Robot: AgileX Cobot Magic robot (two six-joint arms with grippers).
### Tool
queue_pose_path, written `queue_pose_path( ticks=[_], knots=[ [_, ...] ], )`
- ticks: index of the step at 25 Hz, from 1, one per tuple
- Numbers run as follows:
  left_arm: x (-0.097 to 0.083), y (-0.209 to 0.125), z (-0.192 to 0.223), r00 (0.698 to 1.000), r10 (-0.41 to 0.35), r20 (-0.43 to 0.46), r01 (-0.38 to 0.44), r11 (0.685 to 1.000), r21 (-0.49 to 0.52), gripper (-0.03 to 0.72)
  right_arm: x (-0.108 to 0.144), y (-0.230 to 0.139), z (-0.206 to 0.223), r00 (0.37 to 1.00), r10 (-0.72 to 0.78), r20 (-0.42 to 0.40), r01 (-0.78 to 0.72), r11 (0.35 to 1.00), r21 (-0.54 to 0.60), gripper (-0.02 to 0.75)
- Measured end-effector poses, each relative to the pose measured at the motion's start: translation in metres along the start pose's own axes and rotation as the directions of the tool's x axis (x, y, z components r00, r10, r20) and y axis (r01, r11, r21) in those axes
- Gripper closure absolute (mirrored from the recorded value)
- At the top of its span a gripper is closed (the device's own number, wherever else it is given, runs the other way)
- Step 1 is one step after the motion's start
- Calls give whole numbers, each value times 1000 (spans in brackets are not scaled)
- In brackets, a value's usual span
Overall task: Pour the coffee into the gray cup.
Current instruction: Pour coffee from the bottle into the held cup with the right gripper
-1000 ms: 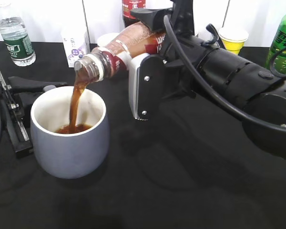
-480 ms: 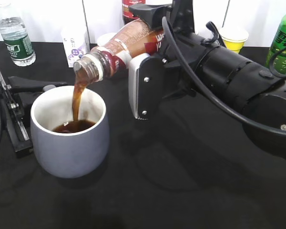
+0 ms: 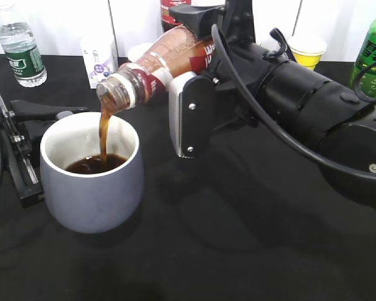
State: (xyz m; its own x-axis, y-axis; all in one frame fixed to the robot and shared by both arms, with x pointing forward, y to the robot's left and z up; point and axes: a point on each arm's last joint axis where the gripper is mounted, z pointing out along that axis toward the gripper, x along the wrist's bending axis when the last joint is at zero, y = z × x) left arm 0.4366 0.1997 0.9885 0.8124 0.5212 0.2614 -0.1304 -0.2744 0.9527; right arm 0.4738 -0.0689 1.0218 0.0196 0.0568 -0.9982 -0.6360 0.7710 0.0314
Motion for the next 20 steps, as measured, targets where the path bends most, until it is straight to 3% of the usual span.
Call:
queue_pose_path(
  ticks=[20],
  knots=[
    [0, -1, 0, 1000, 0, -2, 0, 1000, 7, 650, 0, 1, 0, 999, -37, 2, 37, 999, -14, 210]
  ],
)
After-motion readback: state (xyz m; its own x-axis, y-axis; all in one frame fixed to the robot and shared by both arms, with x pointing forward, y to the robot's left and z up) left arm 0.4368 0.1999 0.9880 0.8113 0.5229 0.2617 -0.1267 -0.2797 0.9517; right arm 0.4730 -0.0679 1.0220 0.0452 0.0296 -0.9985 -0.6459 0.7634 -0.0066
